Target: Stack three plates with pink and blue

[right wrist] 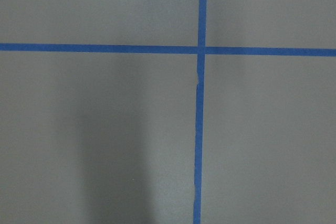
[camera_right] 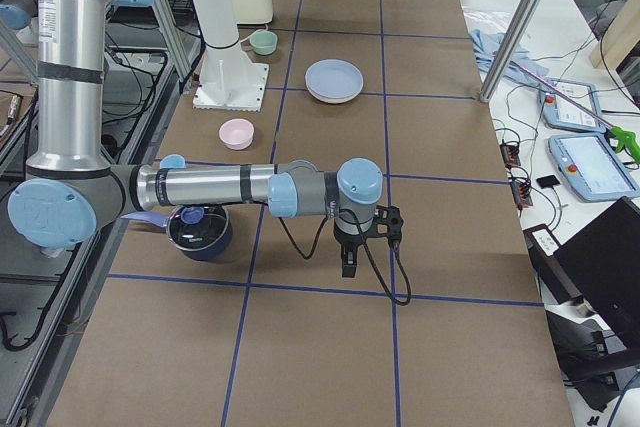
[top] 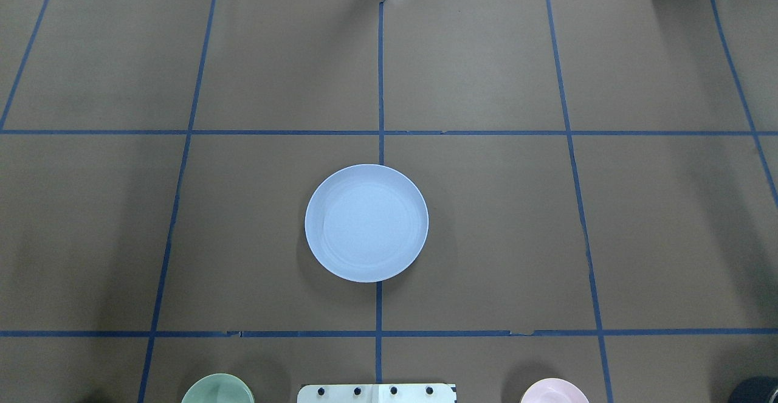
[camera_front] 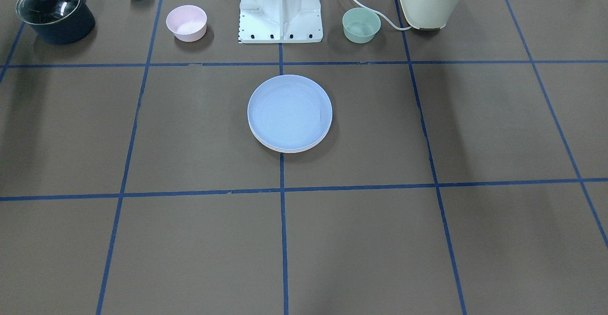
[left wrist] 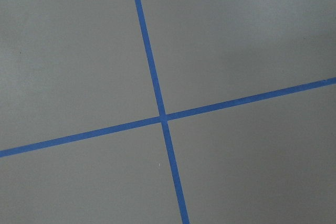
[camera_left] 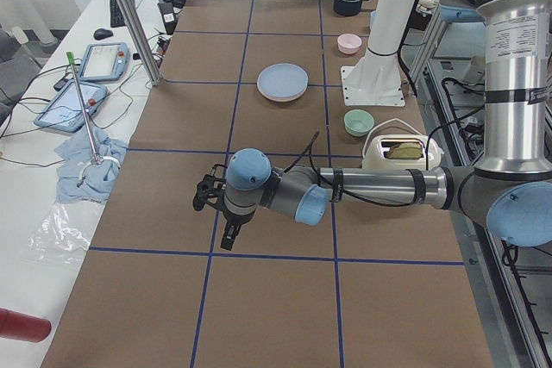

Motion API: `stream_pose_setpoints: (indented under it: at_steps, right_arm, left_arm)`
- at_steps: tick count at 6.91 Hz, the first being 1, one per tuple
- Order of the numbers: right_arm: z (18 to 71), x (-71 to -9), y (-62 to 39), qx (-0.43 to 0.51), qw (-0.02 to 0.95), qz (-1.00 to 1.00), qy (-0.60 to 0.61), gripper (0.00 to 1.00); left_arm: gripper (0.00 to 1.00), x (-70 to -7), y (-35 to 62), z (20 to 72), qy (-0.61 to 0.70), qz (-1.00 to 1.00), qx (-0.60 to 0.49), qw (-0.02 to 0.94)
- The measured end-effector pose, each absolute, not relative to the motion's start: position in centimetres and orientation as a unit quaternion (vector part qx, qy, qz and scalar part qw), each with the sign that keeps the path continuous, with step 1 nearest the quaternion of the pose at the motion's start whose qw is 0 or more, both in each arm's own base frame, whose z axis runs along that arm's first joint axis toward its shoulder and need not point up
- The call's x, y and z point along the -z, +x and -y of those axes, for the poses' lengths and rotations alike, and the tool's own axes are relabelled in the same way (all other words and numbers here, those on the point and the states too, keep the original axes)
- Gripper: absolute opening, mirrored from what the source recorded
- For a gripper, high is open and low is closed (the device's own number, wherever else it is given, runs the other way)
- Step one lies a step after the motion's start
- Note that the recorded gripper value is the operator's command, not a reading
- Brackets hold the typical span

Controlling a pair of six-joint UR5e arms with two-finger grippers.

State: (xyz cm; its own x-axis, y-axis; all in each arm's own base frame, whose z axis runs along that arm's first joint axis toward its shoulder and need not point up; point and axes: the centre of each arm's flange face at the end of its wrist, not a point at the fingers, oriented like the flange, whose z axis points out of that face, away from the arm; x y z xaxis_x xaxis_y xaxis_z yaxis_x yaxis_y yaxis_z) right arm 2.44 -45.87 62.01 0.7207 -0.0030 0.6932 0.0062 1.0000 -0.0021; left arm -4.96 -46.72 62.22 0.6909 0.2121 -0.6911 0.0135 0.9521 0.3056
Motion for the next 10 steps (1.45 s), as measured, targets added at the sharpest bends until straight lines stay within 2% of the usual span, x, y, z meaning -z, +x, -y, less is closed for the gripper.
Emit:
stream_pose_setpoints:
  at_steps: [10]
  right_arm:
    - [45.7, -61.1, 3.8, -0.006, 0.923, 0.385, 0.014, 1.0]
  left_arm:
    - [0.99, -62.4, -5.0, 46.5, 0.144, -0.388, -0.053, 0.909]
